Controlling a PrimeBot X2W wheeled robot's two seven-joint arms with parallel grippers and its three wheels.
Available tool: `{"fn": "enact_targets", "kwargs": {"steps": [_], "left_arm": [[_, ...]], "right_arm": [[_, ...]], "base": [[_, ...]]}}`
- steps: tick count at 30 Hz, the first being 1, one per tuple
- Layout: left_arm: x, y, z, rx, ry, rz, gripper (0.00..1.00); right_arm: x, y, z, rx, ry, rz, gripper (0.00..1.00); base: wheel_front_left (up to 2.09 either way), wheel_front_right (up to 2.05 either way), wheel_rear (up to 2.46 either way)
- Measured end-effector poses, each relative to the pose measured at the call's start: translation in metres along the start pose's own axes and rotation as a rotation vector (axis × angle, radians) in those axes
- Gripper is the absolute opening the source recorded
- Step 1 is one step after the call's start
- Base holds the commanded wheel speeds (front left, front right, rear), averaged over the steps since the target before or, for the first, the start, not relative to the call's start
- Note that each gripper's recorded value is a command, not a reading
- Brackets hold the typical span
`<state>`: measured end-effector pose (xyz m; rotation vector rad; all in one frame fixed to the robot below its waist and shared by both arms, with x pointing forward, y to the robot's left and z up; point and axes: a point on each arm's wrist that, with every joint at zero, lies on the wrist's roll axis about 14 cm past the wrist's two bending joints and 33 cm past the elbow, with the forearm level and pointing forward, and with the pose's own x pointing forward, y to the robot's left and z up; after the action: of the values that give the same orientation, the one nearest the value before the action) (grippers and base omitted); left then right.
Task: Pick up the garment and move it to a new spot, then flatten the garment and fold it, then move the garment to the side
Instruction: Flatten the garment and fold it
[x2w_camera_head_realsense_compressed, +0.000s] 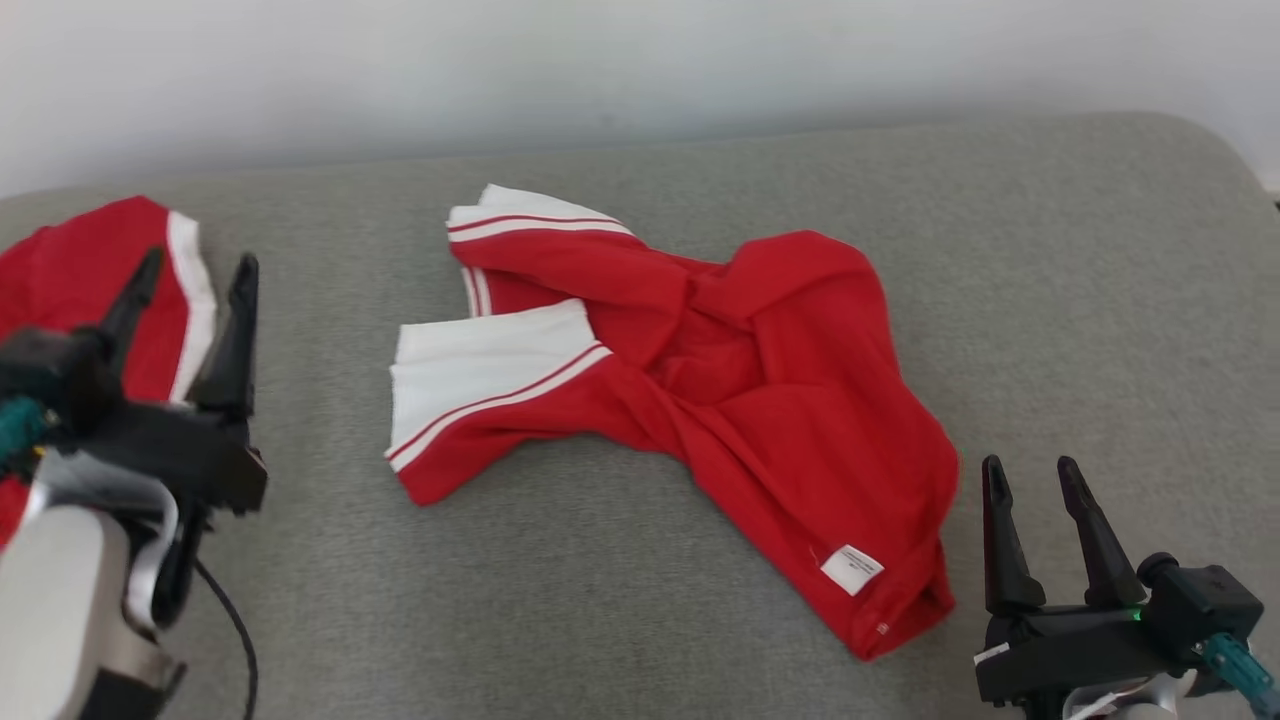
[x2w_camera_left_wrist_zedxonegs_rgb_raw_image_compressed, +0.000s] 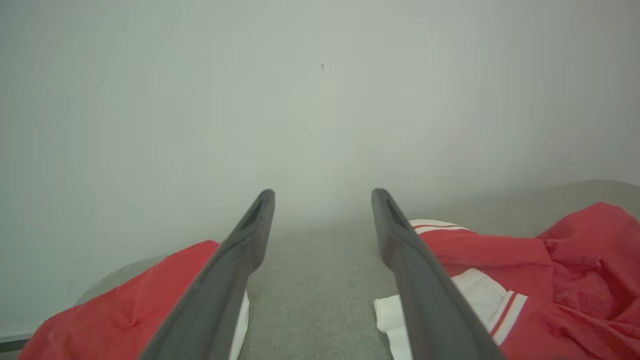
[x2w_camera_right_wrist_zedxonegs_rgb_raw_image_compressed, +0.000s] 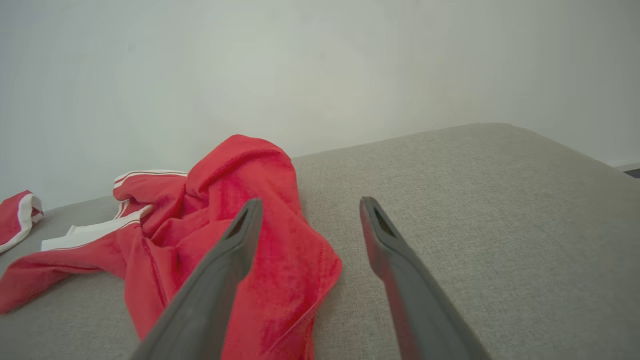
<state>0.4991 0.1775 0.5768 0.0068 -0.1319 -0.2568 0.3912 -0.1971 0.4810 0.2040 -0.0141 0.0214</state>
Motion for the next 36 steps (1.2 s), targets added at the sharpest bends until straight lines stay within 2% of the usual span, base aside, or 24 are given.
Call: {"fn": "enact_targets", "kwargs": {"steps": [5, 11, 17, 22, 30, 36], "left_arm": [[0.041, -0.011, -0.013, -0.027, 0.094, -0.061, 1.00], [0.068, -0.033, -0.057, -0.031, 0.268, -0.138, 1.00], [0.074, -0.045, -0.110, -0.035, 0.464, -0.176, 1.00], [0.060, -0.050, -0.155, -0.060, 0.652, -0.189, 1.00], [0.052, -0.050, -0.178, -0.078, 0.748, -0.191, 1.00], [0.059, -0.057, -0.185, -0.082, 0.765, -0.209, 1.00]], "right_arm": [[-0.006, -0.017, -0.002, 0.008, 0.006, -0.065, 1.00], [-0.014, -0.036, -0.003, 0.004, 0.012, -0.132, 1.00], [-0.019, -0.050, -0.004, -0.008, 0.019, -0.178, 1.00], [-0.022, -0.058, -0.006, -0.016, 0.029, -0.202, 1.00], [-0.022, -0.061, -0.008, -0.021, 0.036, -0.211, 1.00], [-0.019, -0.062, -0.011, -0.024, 0.046, -0.213, 1.00]], "base": [[0.00, 0.00, 0.00], [0.00, 0.00, 0.00], [0.00, 0.00, 0.00], [0.00, 0.00, 0.00], [0.00, 0.00, 0.00], [0.00, 0.00, 0.00]]}}
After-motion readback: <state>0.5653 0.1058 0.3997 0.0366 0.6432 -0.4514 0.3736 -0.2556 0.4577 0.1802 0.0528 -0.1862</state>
